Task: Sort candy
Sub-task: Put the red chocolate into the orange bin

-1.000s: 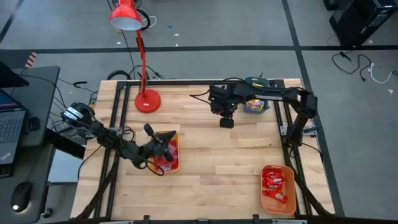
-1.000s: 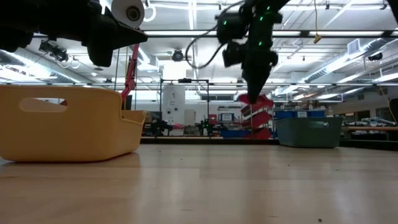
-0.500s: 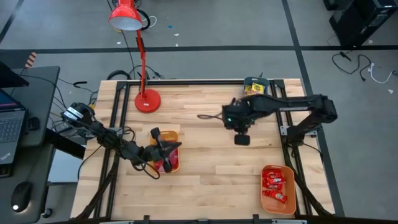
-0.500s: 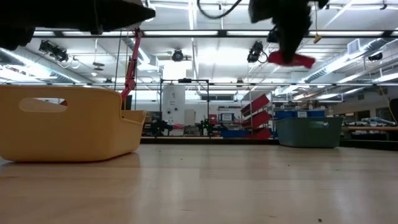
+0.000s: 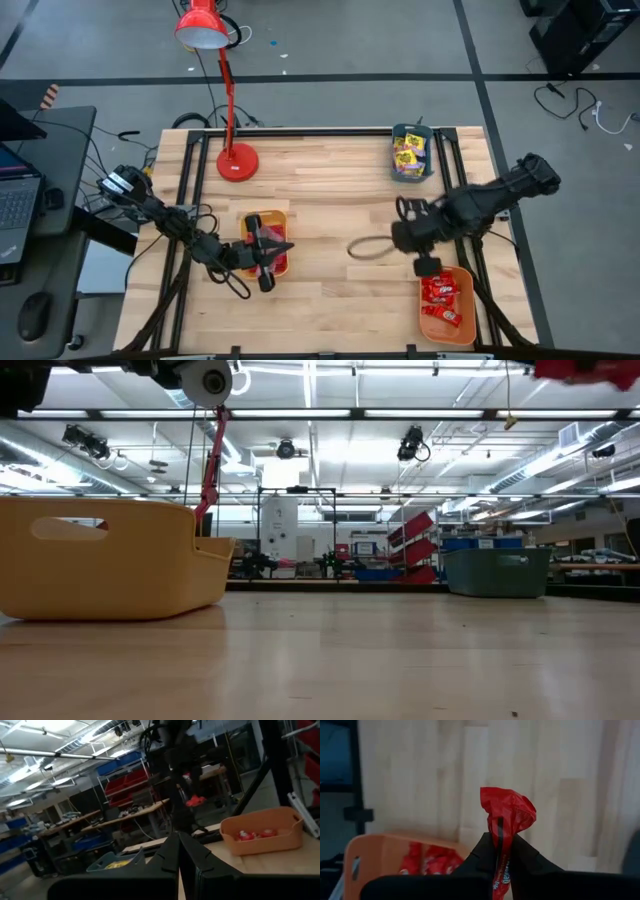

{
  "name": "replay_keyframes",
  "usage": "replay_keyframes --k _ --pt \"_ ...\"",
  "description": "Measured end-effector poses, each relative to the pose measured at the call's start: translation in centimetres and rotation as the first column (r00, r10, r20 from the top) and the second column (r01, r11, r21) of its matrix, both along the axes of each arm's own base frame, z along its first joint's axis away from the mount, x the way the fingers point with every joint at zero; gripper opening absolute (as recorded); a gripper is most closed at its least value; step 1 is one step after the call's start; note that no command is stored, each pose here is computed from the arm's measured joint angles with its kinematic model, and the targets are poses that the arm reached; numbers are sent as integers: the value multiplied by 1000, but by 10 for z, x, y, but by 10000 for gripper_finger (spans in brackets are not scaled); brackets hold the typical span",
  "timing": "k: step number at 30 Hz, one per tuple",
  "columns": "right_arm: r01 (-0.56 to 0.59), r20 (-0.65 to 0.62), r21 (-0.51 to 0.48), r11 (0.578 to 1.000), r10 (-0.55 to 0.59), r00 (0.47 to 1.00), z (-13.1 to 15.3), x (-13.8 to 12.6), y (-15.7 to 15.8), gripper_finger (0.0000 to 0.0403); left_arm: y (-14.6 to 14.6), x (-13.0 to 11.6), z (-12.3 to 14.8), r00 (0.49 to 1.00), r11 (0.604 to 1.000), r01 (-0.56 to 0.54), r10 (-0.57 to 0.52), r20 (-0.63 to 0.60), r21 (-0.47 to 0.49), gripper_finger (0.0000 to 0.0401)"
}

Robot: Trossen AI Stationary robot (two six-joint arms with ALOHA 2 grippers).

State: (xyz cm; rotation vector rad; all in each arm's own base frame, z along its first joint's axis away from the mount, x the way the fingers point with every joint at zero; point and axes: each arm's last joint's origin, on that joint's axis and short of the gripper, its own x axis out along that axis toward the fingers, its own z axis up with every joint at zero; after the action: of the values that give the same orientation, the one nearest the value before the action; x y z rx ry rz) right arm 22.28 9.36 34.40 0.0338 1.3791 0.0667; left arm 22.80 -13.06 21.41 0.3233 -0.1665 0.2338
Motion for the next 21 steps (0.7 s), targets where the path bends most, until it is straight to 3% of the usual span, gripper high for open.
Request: replay_keyframes --k 9,21 --pt "13 -13 37 999 -12 1000 2 -29 47 23 -2 -1 0 1000 996 25 -24 20 -88 5" --pt "87 -64 32 996 -85 994 1 -67 82 23 -1 -1 0 1000 996 25 -23 20 -89 5"
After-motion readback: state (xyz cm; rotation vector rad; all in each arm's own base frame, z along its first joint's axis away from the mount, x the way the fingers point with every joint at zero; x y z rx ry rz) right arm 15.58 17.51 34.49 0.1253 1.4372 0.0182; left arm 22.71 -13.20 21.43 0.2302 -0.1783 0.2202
